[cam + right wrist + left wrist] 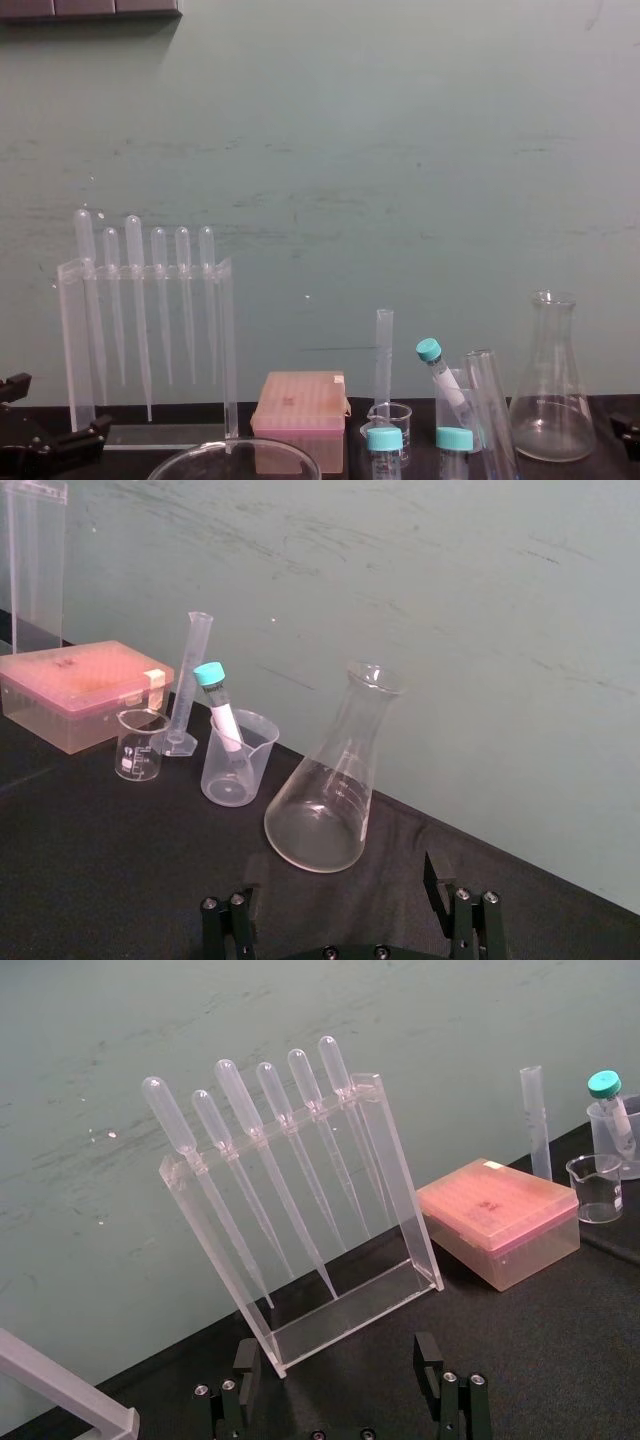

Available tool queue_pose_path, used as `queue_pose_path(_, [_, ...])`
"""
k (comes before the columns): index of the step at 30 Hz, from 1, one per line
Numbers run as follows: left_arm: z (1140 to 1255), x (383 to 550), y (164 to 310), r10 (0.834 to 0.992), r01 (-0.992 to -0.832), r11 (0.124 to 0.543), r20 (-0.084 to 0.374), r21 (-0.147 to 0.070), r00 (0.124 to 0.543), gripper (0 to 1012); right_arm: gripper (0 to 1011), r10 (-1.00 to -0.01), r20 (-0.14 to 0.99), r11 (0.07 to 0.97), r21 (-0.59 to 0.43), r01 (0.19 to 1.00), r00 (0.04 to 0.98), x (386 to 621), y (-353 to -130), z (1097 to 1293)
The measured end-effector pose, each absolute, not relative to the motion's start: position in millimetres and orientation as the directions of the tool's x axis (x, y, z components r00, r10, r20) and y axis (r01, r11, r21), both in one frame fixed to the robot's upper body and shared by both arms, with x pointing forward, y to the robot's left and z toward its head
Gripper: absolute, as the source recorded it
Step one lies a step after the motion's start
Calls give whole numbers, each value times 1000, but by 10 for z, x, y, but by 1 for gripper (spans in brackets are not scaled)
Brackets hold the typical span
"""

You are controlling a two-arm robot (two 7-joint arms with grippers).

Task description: Hold the test tube with one hand and immerse one end into the beaker, then return it to the test tube rack.

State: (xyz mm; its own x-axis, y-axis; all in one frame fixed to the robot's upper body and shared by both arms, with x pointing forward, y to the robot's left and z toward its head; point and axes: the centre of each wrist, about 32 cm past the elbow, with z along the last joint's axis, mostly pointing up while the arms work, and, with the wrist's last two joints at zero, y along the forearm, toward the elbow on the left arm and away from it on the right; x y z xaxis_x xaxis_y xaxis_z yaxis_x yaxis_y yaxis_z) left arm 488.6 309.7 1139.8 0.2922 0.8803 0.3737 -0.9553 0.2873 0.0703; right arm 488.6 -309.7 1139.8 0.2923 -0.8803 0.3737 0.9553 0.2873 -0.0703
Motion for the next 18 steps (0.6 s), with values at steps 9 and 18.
queue_pose_path(9, [11398,4886,3097,880,-955,287,374,70,292,1000,1000,-880,374,287,-70,955,292,4886,-3097,11398])
queue_pose_path(18, [11398,4886,3097,880,-955,287,374,70,292,1000,1000,-880,374,287,-70,955,292,4886,-3097,11398])
